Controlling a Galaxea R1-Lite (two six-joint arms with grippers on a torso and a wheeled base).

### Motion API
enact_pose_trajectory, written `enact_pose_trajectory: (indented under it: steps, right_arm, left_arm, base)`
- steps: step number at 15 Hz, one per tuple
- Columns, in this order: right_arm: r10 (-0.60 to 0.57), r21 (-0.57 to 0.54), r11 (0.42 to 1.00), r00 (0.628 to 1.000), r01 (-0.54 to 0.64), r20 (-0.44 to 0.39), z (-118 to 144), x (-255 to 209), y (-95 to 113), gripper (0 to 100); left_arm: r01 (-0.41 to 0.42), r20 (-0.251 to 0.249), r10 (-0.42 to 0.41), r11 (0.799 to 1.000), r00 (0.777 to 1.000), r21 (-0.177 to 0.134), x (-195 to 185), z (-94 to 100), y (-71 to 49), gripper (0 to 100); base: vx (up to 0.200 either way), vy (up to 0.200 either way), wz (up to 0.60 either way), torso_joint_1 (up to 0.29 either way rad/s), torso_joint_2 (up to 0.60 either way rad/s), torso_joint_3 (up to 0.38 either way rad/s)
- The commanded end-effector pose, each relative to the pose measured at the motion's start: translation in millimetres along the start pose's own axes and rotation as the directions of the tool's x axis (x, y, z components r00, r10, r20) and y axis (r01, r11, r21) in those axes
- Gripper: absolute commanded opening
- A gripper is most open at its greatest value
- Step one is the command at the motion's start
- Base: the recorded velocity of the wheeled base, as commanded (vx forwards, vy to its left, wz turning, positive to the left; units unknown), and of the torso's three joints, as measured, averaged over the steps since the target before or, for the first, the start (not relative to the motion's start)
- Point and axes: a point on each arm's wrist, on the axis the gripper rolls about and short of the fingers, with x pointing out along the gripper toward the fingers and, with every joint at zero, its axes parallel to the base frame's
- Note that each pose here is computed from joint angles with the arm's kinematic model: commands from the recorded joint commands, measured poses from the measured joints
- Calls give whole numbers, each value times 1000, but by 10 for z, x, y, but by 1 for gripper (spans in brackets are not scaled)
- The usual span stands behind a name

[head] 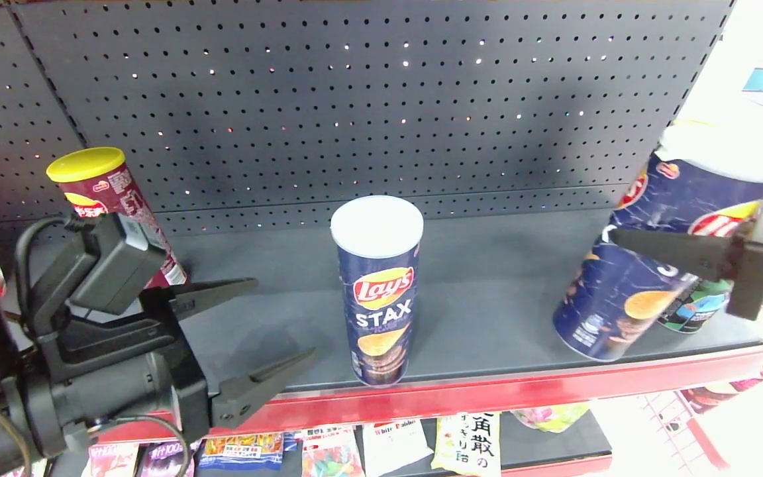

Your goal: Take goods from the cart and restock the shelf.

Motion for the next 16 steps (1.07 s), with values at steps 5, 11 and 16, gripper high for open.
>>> enact_pose_trajectory:
  steps: [5, 11, 16]
  right_arm:
    - [38, -34, 999, 999, -37, 26, 107, 1210, -164, 0]
    - [144, -59, 988, 989, -141, 39, 186, 1737, 110, 0]
    - [169, -62, 984, 985, -167, 38, 175, 2003, 165, 0]
  left_arm:
    - [-57, 32, 57, 998, 998, 2, -359, -129, -64, 100]
    - [-114, 3, 114, 993, 993, -3, -473, -209, -84, 100]
    - [-175, -36, 174, 985, 984, -14, -525, -257, -47, 100]
  base:
    - [0, 0, 0, 0, 0, 0]
    - [0, 0, 0, 0, 0, 0]
    - [0, 0, 0, 0, 0, 0]
